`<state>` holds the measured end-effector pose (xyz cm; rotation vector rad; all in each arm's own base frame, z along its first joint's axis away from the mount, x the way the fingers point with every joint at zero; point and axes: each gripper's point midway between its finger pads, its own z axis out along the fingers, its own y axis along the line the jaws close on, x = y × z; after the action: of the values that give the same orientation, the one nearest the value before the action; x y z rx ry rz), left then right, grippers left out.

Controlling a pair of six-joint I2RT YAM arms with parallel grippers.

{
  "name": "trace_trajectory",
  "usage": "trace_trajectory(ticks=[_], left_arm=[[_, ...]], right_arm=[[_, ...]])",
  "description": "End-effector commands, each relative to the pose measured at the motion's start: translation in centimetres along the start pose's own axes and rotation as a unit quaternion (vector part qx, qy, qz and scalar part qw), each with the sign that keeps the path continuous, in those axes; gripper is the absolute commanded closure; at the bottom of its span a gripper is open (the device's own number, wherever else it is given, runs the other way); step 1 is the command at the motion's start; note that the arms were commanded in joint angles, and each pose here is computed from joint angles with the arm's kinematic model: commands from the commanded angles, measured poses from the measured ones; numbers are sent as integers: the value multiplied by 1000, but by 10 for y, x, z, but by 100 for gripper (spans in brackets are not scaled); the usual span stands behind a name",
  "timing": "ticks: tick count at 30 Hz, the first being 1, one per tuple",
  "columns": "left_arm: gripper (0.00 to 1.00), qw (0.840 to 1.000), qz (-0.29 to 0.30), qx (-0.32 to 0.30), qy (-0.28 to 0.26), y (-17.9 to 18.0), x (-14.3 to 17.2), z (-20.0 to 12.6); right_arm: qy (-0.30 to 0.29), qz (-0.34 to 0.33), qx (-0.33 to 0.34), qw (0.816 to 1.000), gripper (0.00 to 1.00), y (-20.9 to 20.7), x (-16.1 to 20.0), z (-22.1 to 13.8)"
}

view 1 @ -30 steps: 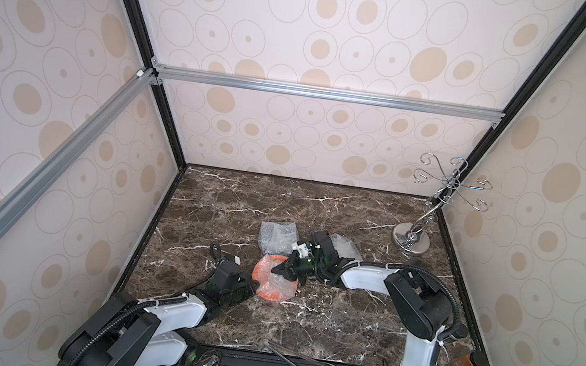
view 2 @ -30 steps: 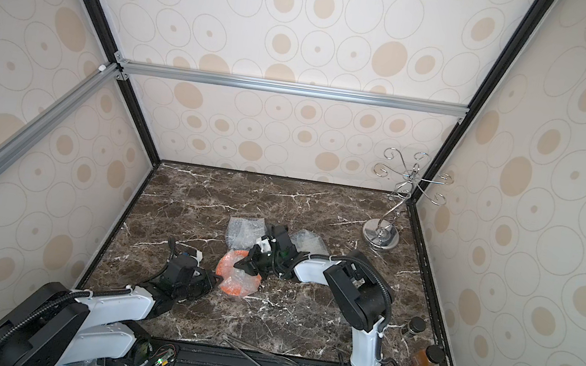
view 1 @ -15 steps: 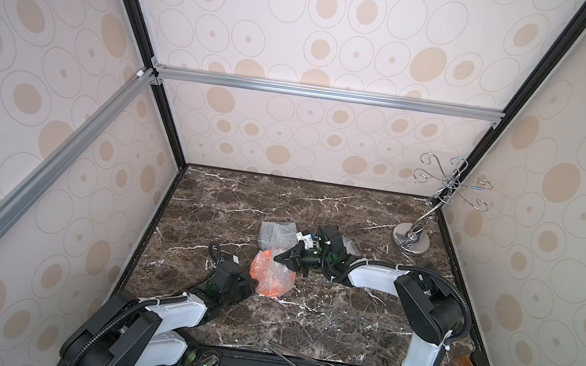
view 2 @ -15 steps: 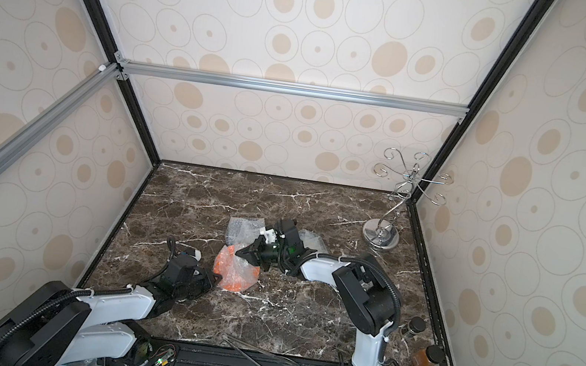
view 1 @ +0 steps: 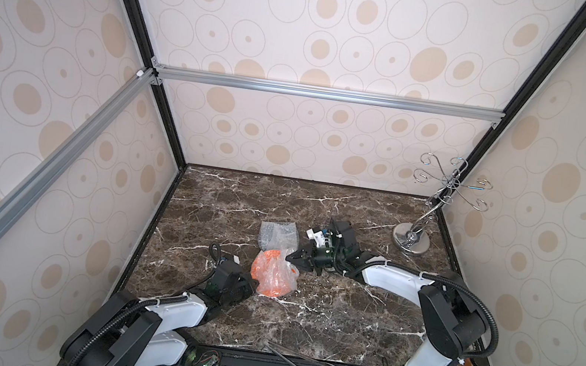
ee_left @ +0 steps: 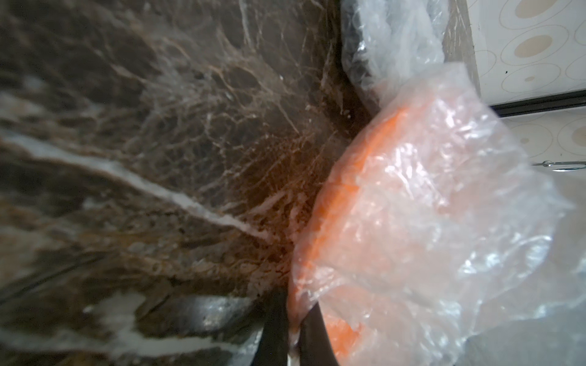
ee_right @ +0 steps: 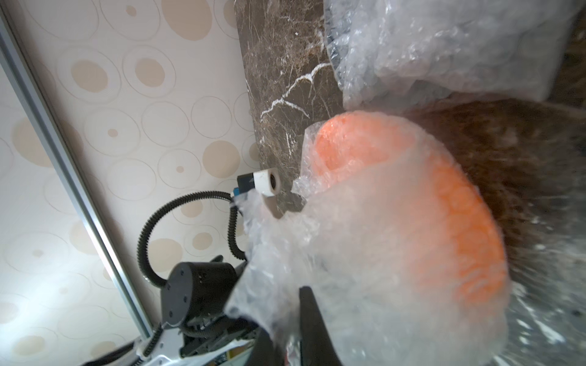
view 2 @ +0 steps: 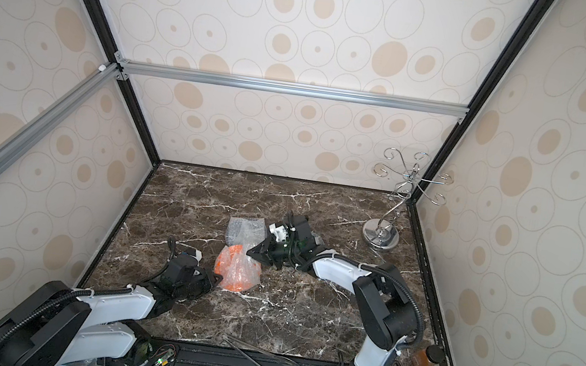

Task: Unpack dinner plates from bubble wrap
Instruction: Unwrap the bubble wrap at the center of the board.

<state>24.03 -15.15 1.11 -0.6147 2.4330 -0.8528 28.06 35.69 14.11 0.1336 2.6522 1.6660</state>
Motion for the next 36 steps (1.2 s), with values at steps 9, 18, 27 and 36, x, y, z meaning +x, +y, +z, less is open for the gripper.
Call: trace_trajectory(ticks=[9, 18, 27, 36], left_arm=[[100, 988, 6, -132, 81, 73, 46, -8], [100, 989, 5, -118, 84, 64, 44, -7], [100, 993, 1, -95, 71, 40, 33, -15], [100, 994, -10, -88, 64, 37, 31, -22]], right_arm=[[2, -132, 180, 975, 52, -1, 3, -76], [1, -187, 265, 946, 49, 6, -5, -103], [38, -239, 272, 931, 49, 27, 22, -80], [60, -243, 237, 939, 49, 34, 42, -57]])
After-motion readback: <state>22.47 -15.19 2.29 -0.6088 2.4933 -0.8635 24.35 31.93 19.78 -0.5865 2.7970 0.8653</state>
